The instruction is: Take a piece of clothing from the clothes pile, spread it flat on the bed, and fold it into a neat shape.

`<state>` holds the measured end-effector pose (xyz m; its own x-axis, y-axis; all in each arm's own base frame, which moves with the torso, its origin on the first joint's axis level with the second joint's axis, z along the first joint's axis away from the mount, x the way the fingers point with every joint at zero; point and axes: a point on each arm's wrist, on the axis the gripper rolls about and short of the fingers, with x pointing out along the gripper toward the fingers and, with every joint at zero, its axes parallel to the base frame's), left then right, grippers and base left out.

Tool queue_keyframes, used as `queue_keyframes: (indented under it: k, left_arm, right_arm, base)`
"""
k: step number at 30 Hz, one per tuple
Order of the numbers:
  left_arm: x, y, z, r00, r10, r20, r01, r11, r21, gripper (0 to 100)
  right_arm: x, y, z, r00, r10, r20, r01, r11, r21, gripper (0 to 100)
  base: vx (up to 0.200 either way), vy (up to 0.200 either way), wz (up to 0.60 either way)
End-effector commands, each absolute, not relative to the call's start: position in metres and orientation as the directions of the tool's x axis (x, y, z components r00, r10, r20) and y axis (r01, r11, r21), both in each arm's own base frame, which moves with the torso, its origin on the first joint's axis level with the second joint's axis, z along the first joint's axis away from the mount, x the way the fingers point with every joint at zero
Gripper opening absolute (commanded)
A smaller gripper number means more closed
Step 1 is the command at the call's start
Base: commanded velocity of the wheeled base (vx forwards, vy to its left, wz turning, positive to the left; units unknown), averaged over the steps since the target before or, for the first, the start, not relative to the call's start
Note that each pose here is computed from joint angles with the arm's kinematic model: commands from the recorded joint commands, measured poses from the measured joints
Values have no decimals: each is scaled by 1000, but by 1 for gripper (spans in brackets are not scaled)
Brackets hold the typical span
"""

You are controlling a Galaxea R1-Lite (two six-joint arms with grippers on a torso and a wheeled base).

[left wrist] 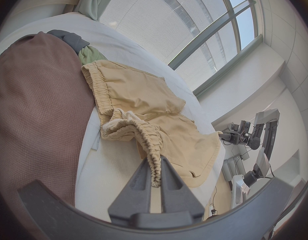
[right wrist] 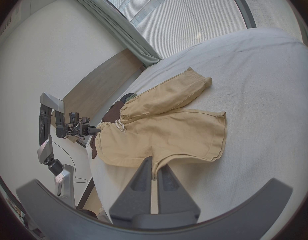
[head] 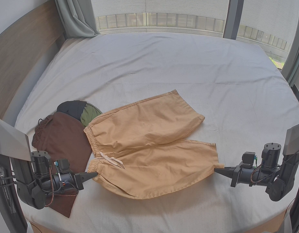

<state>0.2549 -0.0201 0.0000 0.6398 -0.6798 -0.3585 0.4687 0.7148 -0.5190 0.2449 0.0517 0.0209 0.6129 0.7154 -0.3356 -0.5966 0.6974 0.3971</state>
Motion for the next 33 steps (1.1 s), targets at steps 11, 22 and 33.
queue_keyframes:
  k: [11,22,33]
  left_arm:
    - [255,-25,25,661,-693,-289,450,674,-586,0]
    - [262,-24,25,676,-682,-278,448,681,-580,0]
    - [269,-22,31,694,-675,-250,447,676,-586,0]
  right_arm:
    - [245,53,45,640,724,-259,-607,682,408,0]
    - [245,53,56,652,724,-222,-620,679,394,0]
    - [253,54,67,666,725,-172,-630,671,390,0]
  base:
    - [0,0,0]
    - [0,0,0]
    - [0,0,0]
